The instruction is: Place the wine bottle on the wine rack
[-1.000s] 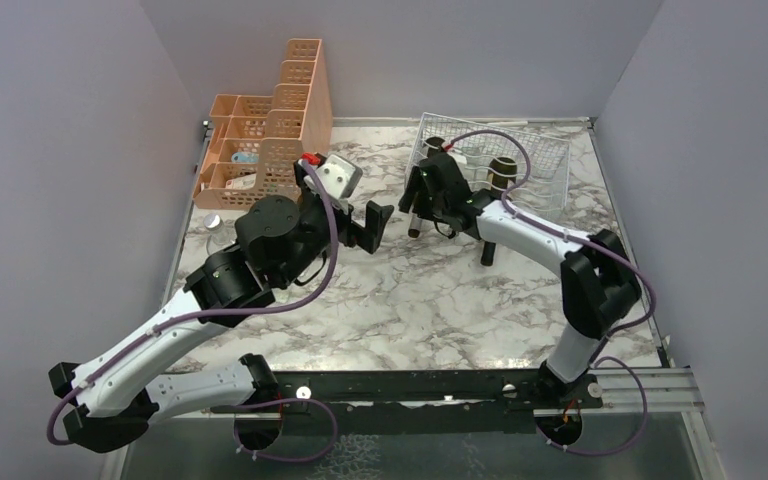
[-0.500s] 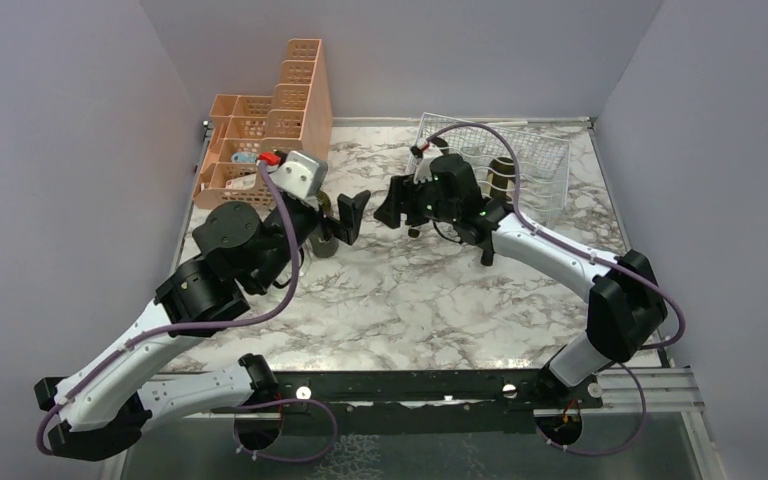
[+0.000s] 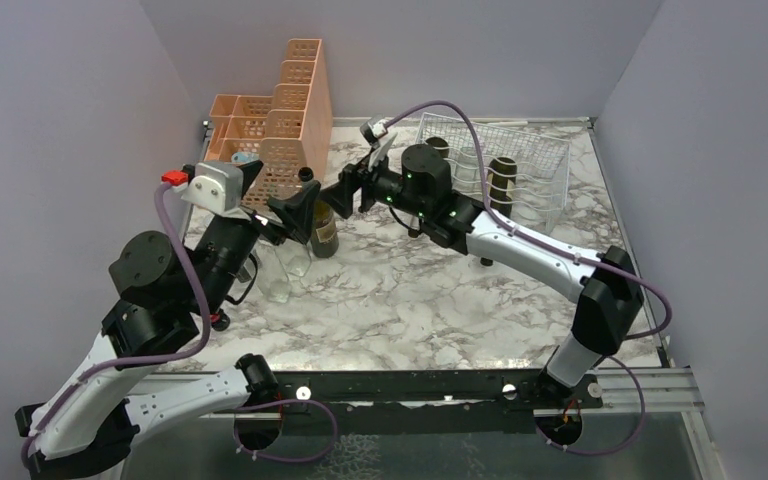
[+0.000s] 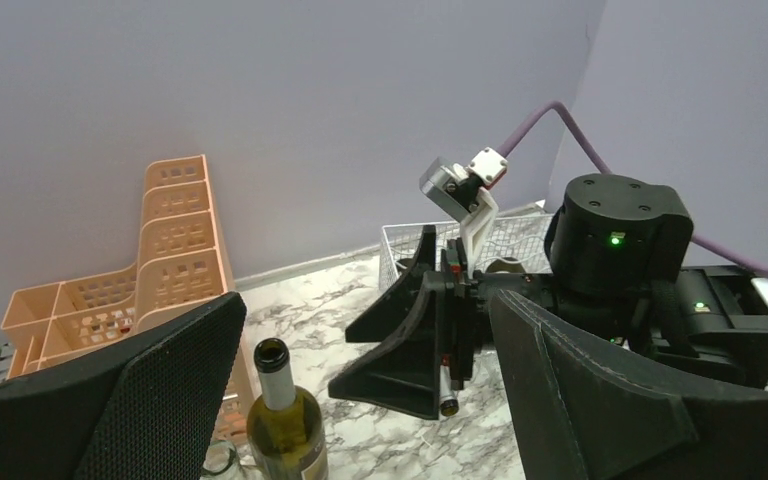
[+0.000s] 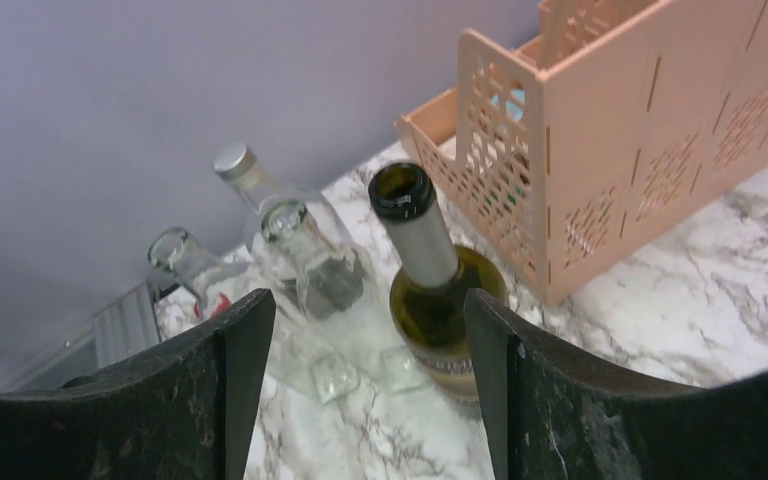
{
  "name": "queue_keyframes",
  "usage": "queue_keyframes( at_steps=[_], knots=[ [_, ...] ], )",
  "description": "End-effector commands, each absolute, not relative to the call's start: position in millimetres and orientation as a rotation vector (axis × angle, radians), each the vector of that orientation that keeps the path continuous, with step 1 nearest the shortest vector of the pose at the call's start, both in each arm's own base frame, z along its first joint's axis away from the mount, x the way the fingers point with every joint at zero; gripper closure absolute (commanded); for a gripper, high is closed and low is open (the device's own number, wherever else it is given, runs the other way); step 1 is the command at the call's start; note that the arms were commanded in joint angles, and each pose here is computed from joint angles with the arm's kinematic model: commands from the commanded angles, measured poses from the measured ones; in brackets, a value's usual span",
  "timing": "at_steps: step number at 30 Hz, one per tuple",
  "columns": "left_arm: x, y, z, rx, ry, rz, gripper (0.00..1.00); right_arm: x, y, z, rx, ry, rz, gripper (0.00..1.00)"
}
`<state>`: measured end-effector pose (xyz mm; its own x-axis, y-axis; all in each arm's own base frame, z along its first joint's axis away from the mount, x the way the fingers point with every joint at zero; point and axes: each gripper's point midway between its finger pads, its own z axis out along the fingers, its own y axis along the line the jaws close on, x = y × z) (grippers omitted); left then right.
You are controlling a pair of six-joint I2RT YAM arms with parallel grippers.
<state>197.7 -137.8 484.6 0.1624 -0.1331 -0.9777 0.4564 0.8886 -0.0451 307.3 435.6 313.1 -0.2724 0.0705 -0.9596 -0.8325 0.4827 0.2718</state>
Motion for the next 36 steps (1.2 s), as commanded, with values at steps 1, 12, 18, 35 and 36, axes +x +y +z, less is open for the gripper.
queue_keyframes(
  at_steps=[1, 12, 18, 35, 36],
  knots=[
    [193, -121, 491, 0.224, 1.332, -0.426, 0.01, 326, 460, 329, -0.671, 1.525, 0.962, 0.28],
    [191, -114, 485, 0.214, 1.334, -0.419, 0.01, 341, 499, 311, -0.766, 1.513, 0.89, 0.32],
    [191, -116, 481, 0.223, 1.342, -0.42, 0.01, 349, 507, 306, -0.801, 1.501, 0.837, 0.45],
    [194, -120, 476, 0.231, 1.359, -0.411, 0.01, 357, 516, 283, -0.846, 1.507, 0.792, 0.6],
    [194, -120, 476, 0.23, 1.358, -0.411, 0.01, 358, 516, 282, -0.844, 1.506, 0.785, 0.64]
  ],
)
